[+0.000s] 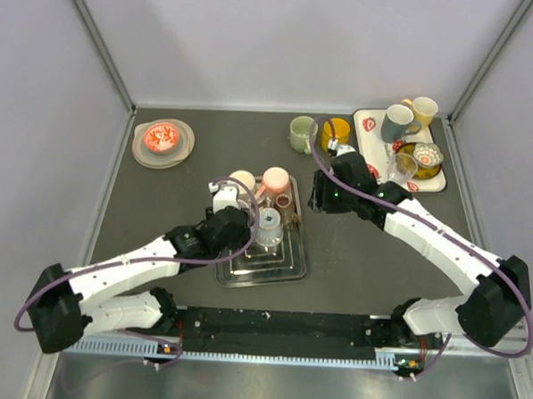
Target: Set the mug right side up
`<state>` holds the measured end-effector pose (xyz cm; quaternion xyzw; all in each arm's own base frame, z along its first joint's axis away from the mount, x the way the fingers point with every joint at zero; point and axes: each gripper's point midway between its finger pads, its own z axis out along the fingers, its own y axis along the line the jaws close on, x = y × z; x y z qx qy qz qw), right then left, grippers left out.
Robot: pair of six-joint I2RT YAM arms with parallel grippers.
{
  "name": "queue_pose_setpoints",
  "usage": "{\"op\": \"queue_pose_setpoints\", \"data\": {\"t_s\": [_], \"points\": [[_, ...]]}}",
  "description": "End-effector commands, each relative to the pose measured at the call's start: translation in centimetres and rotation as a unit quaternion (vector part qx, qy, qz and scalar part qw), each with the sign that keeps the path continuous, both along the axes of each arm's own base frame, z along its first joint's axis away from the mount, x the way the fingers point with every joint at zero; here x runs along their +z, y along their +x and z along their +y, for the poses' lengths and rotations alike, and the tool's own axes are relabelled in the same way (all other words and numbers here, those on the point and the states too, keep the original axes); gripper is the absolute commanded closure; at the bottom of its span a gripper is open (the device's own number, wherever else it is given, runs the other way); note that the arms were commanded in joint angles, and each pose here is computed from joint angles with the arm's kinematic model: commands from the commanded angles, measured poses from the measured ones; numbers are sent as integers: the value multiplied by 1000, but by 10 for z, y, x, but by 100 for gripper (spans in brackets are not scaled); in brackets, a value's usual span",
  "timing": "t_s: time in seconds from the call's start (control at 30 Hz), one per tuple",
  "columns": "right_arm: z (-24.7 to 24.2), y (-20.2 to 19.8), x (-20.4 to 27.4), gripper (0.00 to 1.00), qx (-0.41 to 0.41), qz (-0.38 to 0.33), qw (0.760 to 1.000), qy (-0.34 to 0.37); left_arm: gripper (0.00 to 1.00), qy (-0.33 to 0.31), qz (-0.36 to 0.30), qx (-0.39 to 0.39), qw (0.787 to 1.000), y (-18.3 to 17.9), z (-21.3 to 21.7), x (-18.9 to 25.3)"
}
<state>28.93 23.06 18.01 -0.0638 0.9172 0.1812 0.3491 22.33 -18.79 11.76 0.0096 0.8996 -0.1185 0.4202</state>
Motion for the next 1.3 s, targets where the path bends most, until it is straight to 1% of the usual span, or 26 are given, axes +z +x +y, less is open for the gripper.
{"op": "queue_pose_setpoints", "data": {"t_s": [0.0, 0.03, 0.07, 0.2, 0.23, 0.43, 0.6, 0.93, 1.07, 1.2, 1.27], "points": [[-5, -13, 28, 49, -17, -52, 998, 39, 34, -31, 6, 96, 995, 15, 2, 6], [-10, -18, 28, 49, -19, -54, 997, 42, 34, -34, 15, 111, 993, 17, -1, 2], [-13, -21, 27, 49, -22, -53, 997, 43, 32, -22, 22, 123, 992, 17, 3, -3], [-22, -30, 26, 49, -28, -58, 997, 48, 32, 2, 39, 161, 986, 23, 5, -18], [-24, -33, 27, 48, -28, -60, 997, 50, 33, -4, 41, 173, 984, 25, 5, -18], [-30, -41, 18, 48, -28, -53, 997, 45, 38, -7, 51, 200, 979, 34, 12, -27], [-31, -41, 15, 48, -29, -50, 997, 43, 42, -17, 57, 201, 978, 40, 18, -30], [-29, -41, 7, 48, -27, -39, 998, 38, 57, -17, 67, 181, 981, 42, 19, -41], [-29, -41, 5, 48, -27, -38, 998, 37, 65, -17, 71, 177, 981, 43, 21, -46], [-30, -43, 1, 48, -29, -33, 998, 35, 76, -17, 79, 173, 982, 41, 22, -51], [-30, -43, 0, 49, -30, -32, 998, 35, 79, -17, 81, 172, 982, 41, 23, -53]]}}
